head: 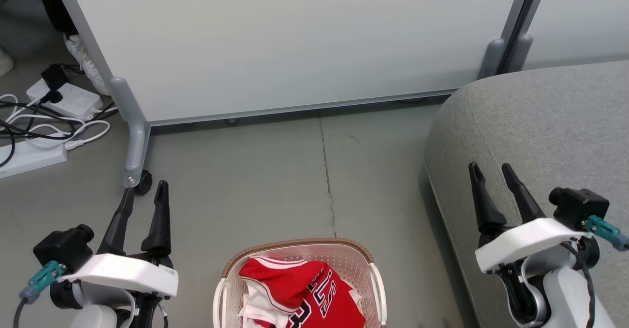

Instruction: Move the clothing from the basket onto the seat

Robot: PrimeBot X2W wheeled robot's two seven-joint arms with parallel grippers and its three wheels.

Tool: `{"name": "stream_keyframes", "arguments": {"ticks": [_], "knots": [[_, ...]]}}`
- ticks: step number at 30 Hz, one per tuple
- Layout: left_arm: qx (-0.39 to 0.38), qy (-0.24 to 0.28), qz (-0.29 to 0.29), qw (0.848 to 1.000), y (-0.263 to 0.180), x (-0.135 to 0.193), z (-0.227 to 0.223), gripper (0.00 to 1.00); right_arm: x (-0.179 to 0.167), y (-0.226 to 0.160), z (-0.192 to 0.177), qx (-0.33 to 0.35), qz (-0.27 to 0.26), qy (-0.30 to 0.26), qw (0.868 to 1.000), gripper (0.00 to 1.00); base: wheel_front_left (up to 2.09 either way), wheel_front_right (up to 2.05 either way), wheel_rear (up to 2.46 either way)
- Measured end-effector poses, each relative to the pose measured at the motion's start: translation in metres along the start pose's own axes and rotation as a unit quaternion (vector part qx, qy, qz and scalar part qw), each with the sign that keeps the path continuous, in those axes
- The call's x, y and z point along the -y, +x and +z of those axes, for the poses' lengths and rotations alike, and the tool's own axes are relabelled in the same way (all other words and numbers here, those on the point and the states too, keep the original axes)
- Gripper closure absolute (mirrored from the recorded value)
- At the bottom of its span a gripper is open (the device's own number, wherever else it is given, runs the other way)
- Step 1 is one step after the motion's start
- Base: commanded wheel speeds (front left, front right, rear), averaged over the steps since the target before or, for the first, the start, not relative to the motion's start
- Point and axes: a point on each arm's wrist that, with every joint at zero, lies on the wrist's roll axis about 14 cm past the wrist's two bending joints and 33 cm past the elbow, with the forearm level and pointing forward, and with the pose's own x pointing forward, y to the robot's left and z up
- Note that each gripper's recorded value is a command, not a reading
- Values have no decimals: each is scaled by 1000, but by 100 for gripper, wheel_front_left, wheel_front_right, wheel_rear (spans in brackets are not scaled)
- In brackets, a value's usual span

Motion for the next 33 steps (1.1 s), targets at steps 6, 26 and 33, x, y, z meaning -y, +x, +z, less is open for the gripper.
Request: {"name": "stream_keyframes", "arguments": {"ticks": [6,26,33], "knots": [[-17,37,4,999,-5,-4,-10,0,2,-4,-8,-8,-1,-32,999,0,0,0,0],[-33,112,13,993,-11,-13,-20,0,2,-11,-20,-16,5,-86,996,0,0,0,0],[-33,134,11,990,-12,-14,-21,0,0,-11,-21,-15,9,-96,995,0,0,0,0]]}}
